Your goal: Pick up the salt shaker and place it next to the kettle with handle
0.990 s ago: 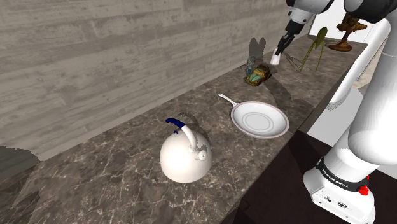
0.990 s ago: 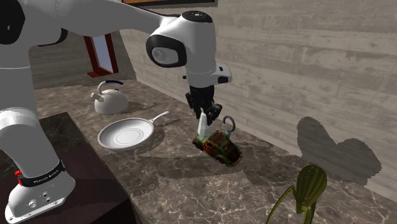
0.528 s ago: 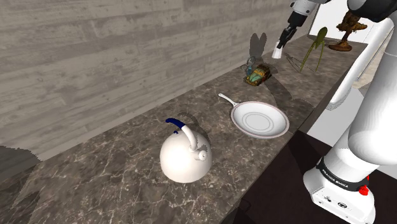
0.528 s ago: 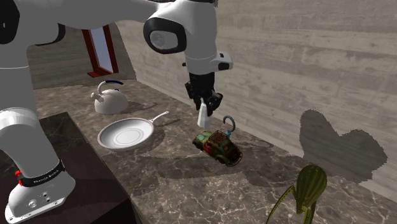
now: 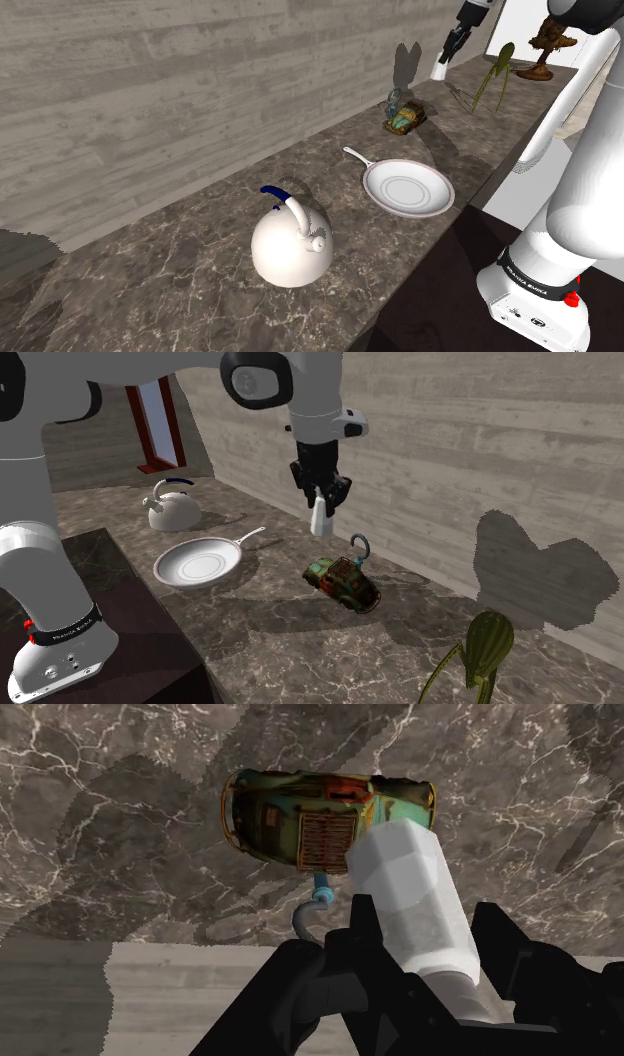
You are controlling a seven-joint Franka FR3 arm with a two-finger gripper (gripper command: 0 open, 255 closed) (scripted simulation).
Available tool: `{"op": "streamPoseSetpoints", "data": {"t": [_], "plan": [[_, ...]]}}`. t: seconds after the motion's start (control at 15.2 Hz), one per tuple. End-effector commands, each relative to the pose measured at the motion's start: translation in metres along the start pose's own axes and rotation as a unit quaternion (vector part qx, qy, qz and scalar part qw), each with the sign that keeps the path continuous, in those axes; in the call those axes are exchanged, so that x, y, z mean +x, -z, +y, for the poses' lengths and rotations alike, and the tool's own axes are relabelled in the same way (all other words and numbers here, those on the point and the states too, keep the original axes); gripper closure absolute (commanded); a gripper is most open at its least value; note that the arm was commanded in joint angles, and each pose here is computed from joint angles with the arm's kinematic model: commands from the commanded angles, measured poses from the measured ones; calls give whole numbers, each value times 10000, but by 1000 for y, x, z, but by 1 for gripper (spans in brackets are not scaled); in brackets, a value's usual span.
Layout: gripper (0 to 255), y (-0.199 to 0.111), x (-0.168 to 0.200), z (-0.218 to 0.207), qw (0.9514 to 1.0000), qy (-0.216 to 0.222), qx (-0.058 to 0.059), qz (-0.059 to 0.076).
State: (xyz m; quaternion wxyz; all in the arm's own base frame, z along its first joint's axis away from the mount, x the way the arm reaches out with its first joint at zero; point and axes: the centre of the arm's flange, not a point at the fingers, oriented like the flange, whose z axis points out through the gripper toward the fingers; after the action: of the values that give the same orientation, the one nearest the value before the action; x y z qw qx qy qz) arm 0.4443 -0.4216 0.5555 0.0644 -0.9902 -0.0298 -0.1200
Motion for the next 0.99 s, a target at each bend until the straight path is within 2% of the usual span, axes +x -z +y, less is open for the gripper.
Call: {"op": "streamPoseSetpoints", "data": {"t": [0.0, 0.26, 0.92], "plan": [[255, 11, 2, 0, 10000, 0, 1, 0], [255, 29, 7, -3, 10000, 0, 1, 0], [255, 17, -8, -133, 10000, 1, 1, 0]]}}
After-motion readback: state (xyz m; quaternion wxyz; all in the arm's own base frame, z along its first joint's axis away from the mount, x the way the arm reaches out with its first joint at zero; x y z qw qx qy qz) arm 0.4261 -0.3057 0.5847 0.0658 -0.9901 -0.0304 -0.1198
